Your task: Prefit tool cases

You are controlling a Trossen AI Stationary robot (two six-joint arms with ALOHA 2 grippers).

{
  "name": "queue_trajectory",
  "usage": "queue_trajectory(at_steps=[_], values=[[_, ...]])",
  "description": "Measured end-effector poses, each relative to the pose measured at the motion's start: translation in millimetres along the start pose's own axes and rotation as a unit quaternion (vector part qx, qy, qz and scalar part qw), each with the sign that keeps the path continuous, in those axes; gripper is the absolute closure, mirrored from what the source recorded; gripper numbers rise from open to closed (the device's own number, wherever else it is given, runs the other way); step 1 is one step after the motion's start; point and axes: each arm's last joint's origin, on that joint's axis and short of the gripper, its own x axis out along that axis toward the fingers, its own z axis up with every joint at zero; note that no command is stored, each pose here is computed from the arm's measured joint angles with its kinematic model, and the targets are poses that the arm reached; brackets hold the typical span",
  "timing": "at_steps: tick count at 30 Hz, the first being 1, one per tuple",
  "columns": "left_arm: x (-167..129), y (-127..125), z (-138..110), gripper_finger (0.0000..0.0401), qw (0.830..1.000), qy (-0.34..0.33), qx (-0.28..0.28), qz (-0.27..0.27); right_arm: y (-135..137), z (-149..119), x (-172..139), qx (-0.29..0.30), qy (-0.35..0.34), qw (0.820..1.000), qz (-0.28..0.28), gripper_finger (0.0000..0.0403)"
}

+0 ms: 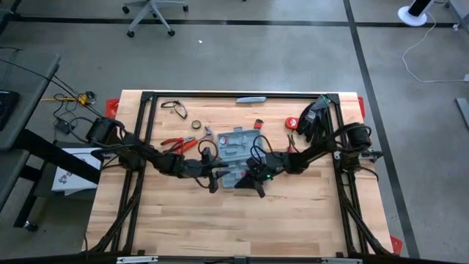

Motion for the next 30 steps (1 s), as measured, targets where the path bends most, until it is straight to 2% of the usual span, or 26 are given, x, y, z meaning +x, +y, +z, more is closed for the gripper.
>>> queue_trajectory(at_steps=[5,8,11,16,19,23,30], values=[[5,12,4,0.0279,1.0,0.008,-0.011,-0.005,-9,-8,5,0.006,0.014,1.0,-0.002,0.0403],[7,16,4,0.0279,1.0,0.011,-0.012,0.005,-12,-7,13,0.014,0.022,0.999,0.021,0.0403],[7,18,3,0.0279,1.0,0.017,-0.009,0.009,-21,-15,22,0.023,0.04,0.999,0.017,0.0403],[6,16,-1,0.0279,0.999,0.034,-0.002,0.009,-30,-12,24,0.044,0.034,0.998,0.018,0.0403],[5,14,-2,0.0279,0.999,0.038,0.001,0.006,-25,-5,21,0.045,0.03,0.998,0.024,0.0403],[5,14,-2,0.0279,0.999,0.036,0.001,0.007,-4,15,15,0.009,0.009,0.999,0.037,0.0403],[7,17,5,0.0279,1.0,0.002,-0.003,0.017,23,19,-4,-0.045,0.068,0.992,-0.092,0.0403]])
